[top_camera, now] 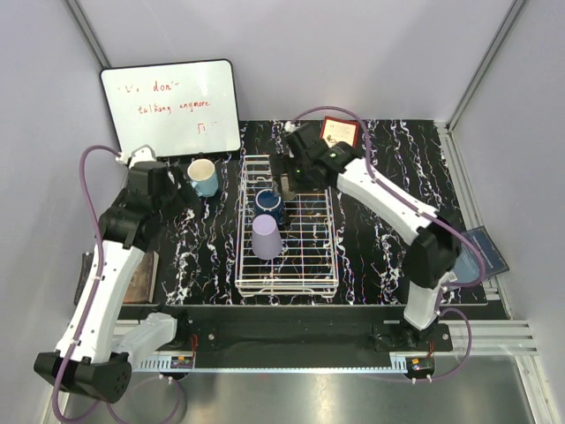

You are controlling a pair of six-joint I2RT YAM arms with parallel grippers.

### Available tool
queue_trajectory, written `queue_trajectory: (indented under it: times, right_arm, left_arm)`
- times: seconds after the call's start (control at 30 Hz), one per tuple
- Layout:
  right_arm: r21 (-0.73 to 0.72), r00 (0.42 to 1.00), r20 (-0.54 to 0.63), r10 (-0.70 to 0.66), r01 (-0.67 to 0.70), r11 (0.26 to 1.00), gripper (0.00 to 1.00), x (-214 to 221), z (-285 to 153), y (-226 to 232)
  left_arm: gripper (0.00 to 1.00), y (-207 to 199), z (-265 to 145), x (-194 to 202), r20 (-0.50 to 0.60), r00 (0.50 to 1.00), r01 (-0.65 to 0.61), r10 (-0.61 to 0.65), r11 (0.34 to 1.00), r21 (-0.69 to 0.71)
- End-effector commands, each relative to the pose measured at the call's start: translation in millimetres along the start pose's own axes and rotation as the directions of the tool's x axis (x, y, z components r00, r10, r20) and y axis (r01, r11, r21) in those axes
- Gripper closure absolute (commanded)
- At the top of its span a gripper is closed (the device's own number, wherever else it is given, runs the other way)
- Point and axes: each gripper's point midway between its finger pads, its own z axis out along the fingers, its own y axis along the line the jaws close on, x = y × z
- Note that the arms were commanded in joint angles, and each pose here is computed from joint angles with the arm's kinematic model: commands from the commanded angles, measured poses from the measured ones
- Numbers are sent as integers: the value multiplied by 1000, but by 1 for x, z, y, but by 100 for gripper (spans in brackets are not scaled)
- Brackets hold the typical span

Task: Unload the cups from the dish rack

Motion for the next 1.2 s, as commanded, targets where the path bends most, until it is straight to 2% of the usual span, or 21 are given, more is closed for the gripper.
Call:
queue_trajectory:
  times: [0.0, 0.23, 0.37, 0.5, 0.7, 1.17]
  right_arm:
    - [-33, 990, 42, -133, 134, 990, 0, -11, 14, 43]
    - [7, 973, 20, -230, 230, 973, 0, 0, 50, 69]
    - [71, 966, -38, -254, 256, 964, 0, 9, 71, 59]
    - [154, 963, -50, -266, 271, 950, 0, 11, 81, 45]
    - [202, 959, -70, -273, 282, 938, 0, 15, 93, 36]
    - [252, 962, 18, -271, 258, 933, 0, -9, 56, 29]
  left_arm:
    - [18, 16, -2, 30, -20, 1000, 5, -5, 1000, -14]
    - [18, 30, -10, 50, -26, 1000, -16, 16, 999, -28]
    - [17, 34, -8, 58, -34, 999, -26, 25, 999, -37]
    - [17, 29, -5, 53, -23, 999, -36, 35, 999, -29]
    - [17, 23, 1, 54, -38, 998, -56, 55, 998, -18]
    - [16, 19, 11, 65, -69, 996, -59, 58, 998, -5]
